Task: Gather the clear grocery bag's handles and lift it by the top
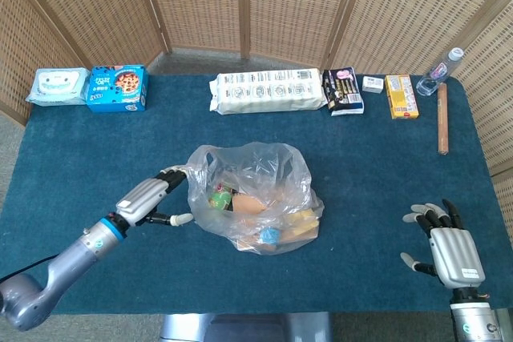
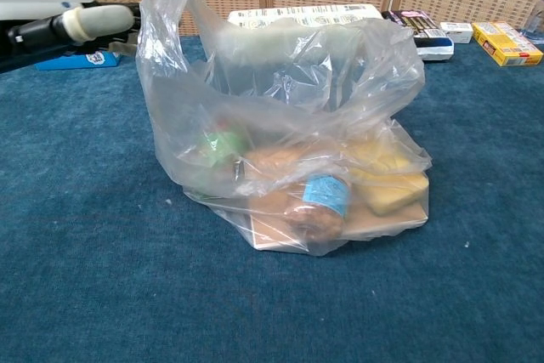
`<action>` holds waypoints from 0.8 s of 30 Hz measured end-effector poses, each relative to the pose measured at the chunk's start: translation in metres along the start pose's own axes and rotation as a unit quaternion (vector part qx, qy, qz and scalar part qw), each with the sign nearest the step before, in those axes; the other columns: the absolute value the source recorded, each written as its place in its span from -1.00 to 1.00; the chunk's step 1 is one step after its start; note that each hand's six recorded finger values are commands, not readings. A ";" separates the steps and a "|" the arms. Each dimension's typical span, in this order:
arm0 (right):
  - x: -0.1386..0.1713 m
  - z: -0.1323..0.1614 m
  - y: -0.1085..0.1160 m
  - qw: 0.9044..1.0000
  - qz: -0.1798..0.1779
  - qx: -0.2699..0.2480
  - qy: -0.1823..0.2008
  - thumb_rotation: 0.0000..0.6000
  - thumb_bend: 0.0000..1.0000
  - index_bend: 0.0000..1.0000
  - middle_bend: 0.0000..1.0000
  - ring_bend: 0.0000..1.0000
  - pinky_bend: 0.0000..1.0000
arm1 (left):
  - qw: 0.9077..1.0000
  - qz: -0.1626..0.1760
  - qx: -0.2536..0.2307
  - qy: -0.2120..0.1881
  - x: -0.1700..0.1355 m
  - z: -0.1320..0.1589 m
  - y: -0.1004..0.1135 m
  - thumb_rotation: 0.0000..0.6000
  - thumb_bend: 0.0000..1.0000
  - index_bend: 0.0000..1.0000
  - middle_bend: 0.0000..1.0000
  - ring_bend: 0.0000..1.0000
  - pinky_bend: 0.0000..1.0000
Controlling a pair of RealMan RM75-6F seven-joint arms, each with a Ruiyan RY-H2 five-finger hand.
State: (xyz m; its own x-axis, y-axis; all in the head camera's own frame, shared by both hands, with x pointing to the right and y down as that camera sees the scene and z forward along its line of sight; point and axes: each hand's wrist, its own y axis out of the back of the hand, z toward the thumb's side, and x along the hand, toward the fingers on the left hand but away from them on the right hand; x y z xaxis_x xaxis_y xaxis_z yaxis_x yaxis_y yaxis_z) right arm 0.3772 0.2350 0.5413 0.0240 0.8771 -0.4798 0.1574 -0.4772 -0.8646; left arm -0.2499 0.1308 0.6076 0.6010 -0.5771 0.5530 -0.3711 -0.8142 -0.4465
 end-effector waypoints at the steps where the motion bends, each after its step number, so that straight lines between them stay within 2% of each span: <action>1: 0.000 0.000 0.000 1.000 -0.001 0.000 -0.001 1.00 -0.61 -0.35 -0.53 -0.65 -0.98 | 1.000 -0.002 -0.003 -0.003 0.003 0.002 0.000 -1.00 -0.91 -1.00 -0.91 -1.00 -0.94; 13: 0.004 -0.002 0.004 1.000 -0.006 -0.001 -0.003 1.00 -0.61 -0.35 -0.53 -0.65 -0.98 | 0.997 -0.013 -0.068 -0.034 0.034 0.026 -0.007 -1.00 -0.91 -1.00 -0.91 -1.00 -0.94; 19: 0.006 -0.002 0.006 1.000 -0.008 0.000 -0.003 1.00 -0.61 -0.35 -0.53 -0.65 -0.98 | 0.990 -0.003 -0.132 -0.049 0.049 0.031 -0.008 -1.00 -0.91 -1.00 -0.91 -1.00 -0.94; 24: 0.006 -0.001 0.007 1.000 -0.008 -0.001 -0.001 1.00 -0.61 -0.35 -0.53 -0.65 -0.98 | 0.980 0.003 -0.190 -0.060 0.060 0.035 -0.010 -1.00 -0.91 -1.00 -0.91 -1.00 -0.92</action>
State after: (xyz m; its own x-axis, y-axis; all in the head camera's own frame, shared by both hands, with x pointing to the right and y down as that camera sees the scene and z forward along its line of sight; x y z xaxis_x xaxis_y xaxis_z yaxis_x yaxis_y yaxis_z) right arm 0.3794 0.2374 0.5328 0.0200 0.8844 -0.4664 0.1593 -0.4633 -0.8718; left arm -0.1851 0.1063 0.6203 0.6683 -0.5888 0.4546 -0.5983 -0.7886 -0.1417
